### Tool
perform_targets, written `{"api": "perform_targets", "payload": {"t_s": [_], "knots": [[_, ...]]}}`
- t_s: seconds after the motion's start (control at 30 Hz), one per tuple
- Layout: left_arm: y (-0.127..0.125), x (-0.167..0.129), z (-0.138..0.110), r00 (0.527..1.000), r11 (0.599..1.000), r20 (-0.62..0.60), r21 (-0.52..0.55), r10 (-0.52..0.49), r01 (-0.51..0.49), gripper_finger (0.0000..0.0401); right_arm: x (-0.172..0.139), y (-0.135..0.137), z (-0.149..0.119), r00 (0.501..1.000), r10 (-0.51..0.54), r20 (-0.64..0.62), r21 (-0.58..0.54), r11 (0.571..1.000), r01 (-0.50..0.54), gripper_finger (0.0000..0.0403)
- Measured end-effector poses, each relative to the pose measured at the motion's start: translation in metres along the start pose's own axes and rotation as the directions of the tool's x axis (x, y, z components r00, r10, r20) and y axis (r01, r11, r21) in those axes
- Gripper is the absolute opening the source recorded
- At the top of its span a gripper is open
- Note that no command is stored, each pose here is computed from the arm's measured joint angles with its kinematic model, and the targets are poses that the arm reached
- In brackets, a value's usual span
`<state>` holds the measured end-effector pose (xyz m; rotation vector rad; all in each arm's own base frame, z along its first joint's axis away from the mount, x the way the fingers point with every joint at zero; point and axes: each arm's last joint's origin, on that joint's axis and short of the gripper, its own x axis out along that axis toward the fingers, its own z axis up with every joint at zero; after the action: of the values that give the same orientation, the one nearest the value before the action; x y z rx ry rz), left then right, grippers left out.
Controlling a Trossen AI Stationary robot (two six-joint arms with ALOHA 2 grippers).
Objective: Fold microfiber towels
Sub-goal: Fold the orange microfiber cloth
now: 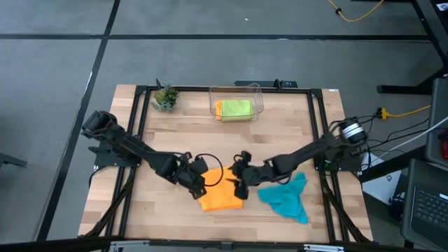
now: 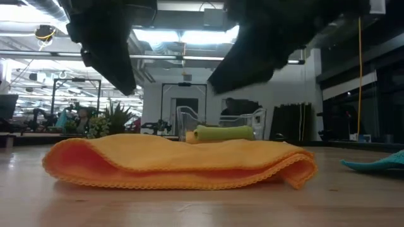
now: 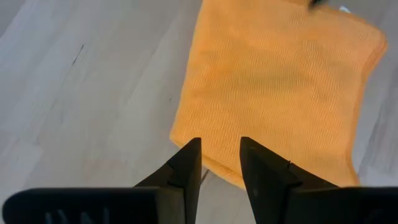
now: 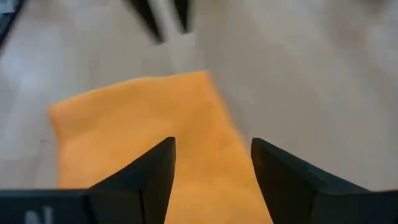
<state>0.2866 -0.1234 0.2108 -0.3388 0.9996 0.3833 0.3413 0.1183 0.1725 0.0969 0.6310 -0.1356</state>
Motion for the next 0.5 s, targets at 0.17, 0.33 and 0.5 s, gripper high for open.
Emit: {"api": "perform_targets", "payload": {"t_s": [0.17,0.33,0.5], "knots": [[0.004,-0.004,-0.001,1.0,0.999,-0.024,-0.032,0.02,-0.021,0.0104,-0.047,-0.02,0.015,0.986,-0.158,-0.047,-0.019,0.987,0.158,0.0213],[0.009,-0.006,0.003,0.999,0.998,-0.053,-0.056,0.006,-0.009,0.0104,-0.077,-0.039,0.019,0.97,-0.206,-0.131,0.095,0.971,0.219,0.0213],[0.02,0.009,0.005,0.996,0.994,-0.084,-0.111,-0.007,-0.002,0.0104,-0.057,-0.05,0.005,0.965,-0.069,-0.253,0.193,0.974,0.12,0.0213]]}}
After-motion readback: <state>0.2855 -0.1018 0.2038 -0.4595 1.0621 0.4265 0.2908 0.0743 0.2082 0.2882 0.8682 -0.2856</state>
